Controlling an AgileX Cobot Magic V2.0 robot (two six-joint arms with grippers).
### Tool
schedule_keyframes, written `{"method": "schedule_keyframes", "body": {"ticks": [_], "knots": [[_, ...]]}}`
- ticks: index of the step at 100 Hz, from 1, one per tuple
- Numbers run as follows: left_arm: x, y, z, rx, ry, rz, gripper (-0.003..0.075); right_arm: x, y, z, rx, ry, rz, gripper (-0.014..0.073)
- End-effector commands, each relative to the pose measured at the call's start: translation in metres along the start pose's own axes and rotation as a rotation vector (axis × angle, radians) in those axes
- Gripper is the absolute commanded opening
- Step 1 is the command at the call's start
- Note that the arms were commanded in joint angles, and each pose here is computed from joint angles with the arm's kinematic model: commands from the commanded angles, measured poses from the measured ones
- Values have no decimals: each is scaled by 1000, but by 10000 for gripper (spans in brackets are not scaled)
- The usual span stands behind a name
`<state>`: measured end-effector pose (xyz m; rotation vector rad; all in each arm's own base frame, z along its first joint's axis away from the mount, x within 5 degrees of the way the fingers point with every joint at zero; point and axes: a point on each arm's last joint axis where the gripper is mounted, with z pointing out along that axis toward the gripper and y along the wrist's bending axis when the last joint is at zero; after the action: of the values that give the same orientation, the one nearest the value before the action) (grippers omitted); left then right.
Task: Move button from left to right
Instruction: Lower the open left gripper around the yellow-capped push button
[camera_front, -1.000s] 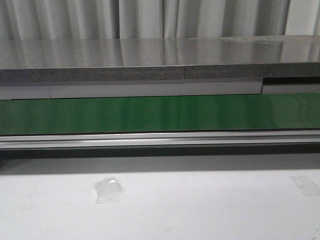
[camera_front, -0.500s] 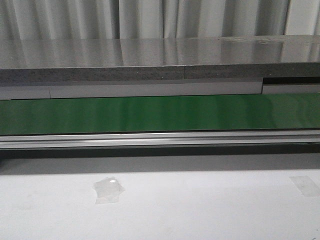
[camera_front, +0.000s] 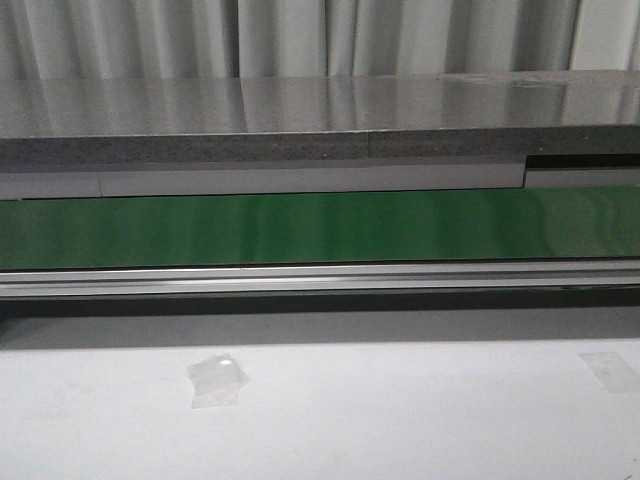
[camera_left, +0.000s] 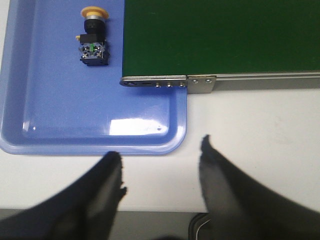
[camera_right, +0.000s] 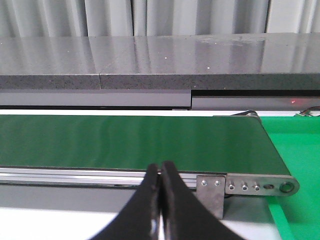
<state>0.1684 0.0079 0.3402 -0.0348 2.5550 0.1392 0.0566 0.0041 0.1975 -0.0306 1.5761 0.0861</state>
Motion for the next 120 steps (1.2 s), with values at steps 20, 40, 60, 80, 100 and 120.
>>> {"method": "schedule_keyframes", "body": {"ticks": [20, 40, 60, 80, 100, 120], "knots": [[-11, 1, -10, 4, -97, -7, 638, -14, 1, -3, -6, -121, -15, -68], [-13, 1, -11, 2, -116, -7, 637, -14, 1, -3, -6, -121, -15, -68], [-20, 9, -9, -26, -158, -39, 637, -14, 1, -3, -6, -121, -15, -68], [-39, 36, 3, -108, -175, -139, 637, -14, 1, -3, -6, -121, -15, -68], [-58, 62, 33, -158, -133, -215, 637, -14, 1, -3, -6, -121, -15, -68], [-85, 77, 72, -163, -108, -229, 637, -14, 1, -3, -6, -121, -15, -68]]}}
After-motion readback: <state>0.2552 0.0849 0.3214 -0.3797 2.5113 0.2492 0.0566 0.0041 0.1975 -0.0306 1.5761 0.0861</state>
